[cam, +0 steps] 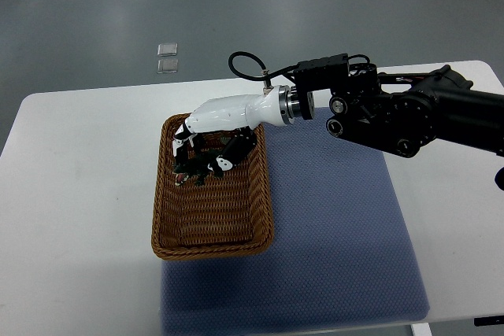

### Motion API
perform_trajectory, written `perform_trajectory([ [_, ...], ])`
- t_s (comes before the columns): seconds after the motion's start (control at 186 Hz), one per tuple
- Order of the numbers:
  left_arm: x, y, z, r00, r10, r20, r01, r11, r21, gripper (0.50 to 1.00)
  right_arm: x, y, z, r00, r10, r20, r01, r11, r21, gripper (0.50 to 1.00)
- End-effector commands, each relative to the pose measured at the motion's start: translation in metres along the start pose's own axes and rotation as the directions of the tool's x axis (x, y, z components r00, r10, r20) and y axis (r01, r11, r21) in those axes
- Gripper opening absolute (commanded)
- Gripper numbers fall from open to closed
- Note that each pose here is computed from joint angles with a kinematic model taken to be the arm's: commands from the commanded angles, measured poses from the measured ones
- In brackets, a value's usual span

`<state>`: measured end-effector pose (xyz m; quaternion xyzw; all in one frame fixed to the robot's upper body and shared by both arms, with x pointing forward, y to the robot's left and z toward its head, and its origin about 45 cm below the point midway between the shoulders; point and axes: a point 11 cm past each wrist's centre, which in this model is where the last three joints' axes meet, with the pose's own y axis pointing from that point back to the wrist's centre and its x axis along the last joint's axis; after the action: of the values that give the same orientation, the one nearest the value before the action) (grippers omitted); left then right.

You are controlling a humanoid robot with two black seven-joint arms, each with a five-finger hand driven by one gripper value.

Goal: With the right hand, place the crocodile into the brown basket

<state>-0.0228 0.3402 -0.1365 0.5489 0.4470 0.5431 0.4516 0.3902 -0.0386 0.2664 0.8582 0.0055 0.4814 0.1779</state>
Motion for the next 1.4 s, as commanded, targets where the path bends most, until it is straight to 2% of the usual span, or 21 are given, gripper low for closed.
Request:
perform_trajectory([
  [0.0, 0.000, 0.000, 0.000, 1.000, 0.000, 0.000, 0.000, 1.000, 0.001, 1.000, -0.010, 0.003, 0.009, 1.000, -0.001, 0.020, 0.001, 1.000, -0.022, 0.568],
  [0.081, 0.000, 0.000, 0.000, 1.000, 0.000, 0.000, 0.000, 1.000, 0.001, 1.000, -0.012, 0.005, 0.014, 1.000, 0.001, 0.025, 0.000, 0.999, -0.036, 0.668],
  [0.14, 0.000, 0.000, 0.000, 1.000, 0.000, -0.001, 0.000, 1.000, 0.000, 1.000, -0.014, 0.007, 0.017, 1.000, 0.005, 0.030, -0.004, 0.999, -0.047, 0.801],
  [0.258, 0.000, 0.000, 0.000, 1.000, 0.000, 0.000, 0.000, 1.000, -0.001, 1.000, -0.013, 0.010, 0.020, 1.000, 0.020, 0.023, -0.019, 0.998, -0.055, 0.893],
  [0.366, 0.000, 0.000, 0.000, 1.000, 0.000, 0.000, 0.000, 1.000, -0.001, 1.000, -0.011, 0.013, 0.022, 0.999, 0.028, 0.022, -0.026, 0.998, -0.061, 0.913],
  [0.522, 0.000, 0.000, 0.000, 1.000, 0.000, 0.000, 0.000, 1.000, 0.001, 1.000, -0.001, 0.025, 0.028, 0.997, 0.067, 0.029, -0.064, 0.995, -0.083, 0.917],
  [0.656, 0.000, 0.000, 0.000, 1.000, 0.000, 0.000, 0.000, 1.000, -0.001, 1.000, 0.017, 0.040, 0.034, 0.989, 0.142, 0.046, -0.137, 0.985, -0.107, 0.917],
  [0.828, 0.000, 0.000, 0.000, 1.000, 0.000, 0.000, 0.000, 1.000, -0.001, 1.000, 0.026, 0.073, 0.068, 0.950, 0.293, 0.111, -0.266, 0.941, -0.210, 0.917],
  [1.011, 0.000, 0.000, 0.000, 1.000, 0.000, 0.000, 0.000, 1.000, -0.001, 1.000, 0.014, 0.116, 0.112, 0.788, 0.532, 0.311, -0.418, 0.832, -0.365, 0.917],
  [1.091, 0.000, 0.000, 0.000, 1.000, 0.000, 0.000, 0.000, 1.000, -0.001, 1.000, 0.007, 0.135, 0.128, 0.680, 0.629, 0.377, -0.469, 0.768, -0.436, 0.913],
  [1.156, 0.000, 0.000, 0.000, 1.000, 0.000, 0.000, 0.000, 1.000, 0.001, 1.000, -0.005, 0.164, 0.147, 0.559, 0.719, 0.413, -0.497, 0.689, -0.527, 0.913],
  [1.253, 0.000, 0.000, 0.000, 1.000, -0.001, 0.000, 0.001, 1.000, -0.001, 1.000, -0.016, 0.191, 0.162, 0.427, 0.797, 0.428, -0.523, 0.603, -0.602, 0.913],
  [1.392, 0.000, 0.000, 0.000, 1.000, 0.000, -0.001, 0.000, 1.000, 0.001, 1.000, -0.028, 0.214, 0.174, 0.279, 0.856, 0.435, -0.543, 0.514, -0.664, 0.913],
])
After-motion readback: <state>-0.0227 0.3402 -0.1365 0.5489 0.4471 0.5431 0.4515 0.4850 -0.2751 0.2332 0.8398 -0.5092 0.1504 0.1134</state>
